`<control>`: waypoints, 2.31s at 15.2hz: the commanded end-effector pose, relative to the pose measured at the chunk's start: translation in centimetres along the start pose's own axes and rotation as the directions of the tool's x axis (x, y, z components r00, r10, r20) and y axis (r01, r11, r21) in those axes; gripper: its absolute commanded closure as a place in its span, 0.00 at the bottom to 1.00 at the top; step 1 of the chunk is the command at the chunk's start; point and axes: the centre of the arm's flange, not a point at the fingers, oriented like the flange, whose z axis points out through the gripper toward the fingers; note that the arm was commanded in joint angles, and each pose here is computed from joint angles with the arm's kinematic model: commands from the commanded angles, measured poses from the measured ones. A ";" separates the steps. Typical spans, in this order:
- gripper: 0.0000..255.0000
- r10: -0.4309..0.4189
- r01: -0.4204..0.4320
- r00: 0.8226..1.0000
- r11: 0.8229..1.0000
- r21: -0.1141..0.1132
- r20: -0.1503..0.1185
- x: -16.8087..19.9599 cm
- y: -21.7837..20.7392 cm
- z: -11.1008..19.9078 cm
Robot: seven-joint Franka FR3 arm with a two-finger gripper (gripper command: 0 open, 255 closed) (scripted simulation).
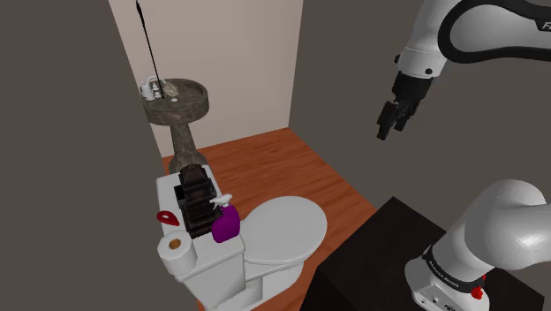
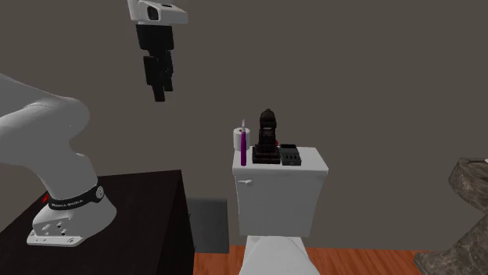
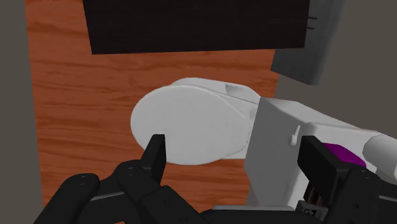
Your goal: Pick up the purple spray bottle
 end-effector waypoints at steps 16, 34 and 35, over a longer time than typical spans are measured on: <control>0.00 -0.409 0.418 0.906 0.905 -0.080 0.108 16.7 -10.7 8.1; 0.00 -0.775 0.815 0.575 0.569 -0.104 0.264 27.8 -29.6 21.3; 0.00 -0.789 0.832 0.551 0.545 -0.103 0.272 28.1 -30.7 22.1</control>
